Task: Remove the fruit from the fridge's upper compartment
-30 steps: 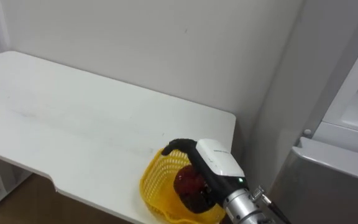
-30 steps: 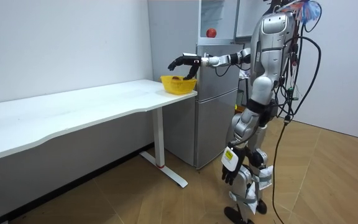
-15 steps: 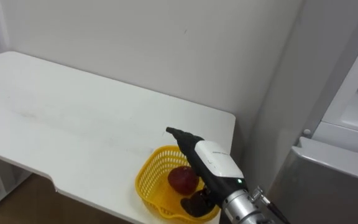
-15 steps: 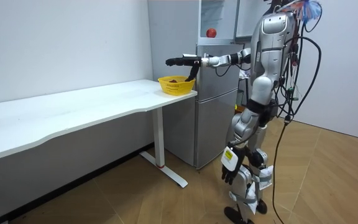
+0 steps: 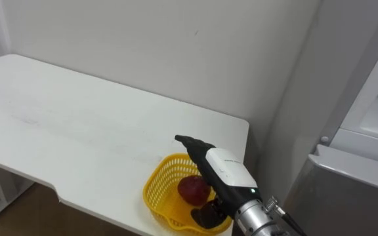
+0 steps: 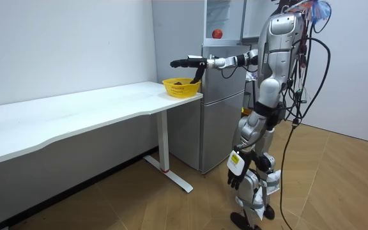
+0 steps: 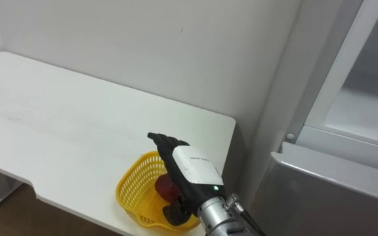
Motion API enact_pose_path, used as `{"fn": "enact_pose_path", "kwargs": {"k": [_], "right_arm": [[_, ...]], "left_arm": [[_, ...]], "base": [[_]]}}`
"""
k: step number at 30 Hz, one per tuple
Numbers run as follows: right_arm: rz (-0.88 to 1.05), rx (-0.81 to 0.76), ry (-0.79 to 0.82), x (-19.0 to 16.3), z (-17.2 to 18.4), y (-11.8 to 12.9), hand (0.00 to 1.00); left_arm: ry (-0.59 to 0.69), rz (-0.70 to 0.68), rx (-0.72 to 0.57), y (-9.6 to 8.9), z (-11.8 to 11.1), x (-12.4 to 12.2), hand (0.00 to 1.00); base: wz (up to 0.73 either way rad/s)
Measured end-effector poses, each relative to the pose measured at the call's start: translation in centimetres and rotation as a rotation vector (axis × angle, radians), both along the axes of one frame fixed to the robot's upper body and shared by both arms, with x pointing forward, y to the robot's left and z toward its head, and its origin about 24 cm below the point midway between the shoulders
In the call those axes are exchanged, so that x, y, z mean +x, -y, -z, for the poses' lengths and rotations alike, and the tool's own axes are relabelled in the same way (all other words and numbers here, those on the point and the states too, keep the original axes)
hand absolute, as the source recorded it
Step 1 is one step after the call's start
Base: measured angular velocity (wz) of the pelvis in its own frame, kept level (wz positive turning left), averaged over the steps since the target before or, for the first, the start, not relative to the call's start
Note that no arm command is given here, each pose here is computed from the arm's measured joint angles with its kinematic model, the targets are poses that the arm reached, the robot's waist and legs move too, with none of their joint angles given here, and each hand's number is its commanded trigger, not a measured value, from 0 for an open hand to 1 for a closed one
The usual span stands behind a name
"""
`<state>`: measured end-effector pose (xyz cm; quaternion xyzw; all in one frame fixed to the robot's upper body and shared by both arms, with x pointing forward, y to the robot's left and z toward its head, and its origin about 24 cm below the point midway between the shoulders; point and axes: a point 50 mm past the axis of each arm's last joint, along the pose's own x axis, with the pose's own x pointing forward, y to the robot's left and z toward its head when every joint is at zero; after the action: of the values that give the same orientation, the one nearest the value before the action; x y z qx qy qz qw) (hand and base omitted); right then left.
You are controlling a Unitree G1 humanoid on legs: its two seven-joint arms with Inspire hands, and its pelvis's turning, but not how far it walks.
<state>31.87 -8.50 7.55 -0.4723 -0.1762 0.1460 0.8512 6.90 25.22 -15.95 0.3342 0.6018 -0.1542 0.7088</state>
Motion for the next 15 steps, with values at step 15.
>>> {"fn": "enact_pose_path", "kwargs": {"k": [15], "right_arm": [[-0.064,0.183,0.228,-0.8,-5.9,-1.0,0.0]], "left_arm": [[0.034,0.008,0.002,0.1,-0.2,0.7,0.0]], "base": [[0.0]]}}
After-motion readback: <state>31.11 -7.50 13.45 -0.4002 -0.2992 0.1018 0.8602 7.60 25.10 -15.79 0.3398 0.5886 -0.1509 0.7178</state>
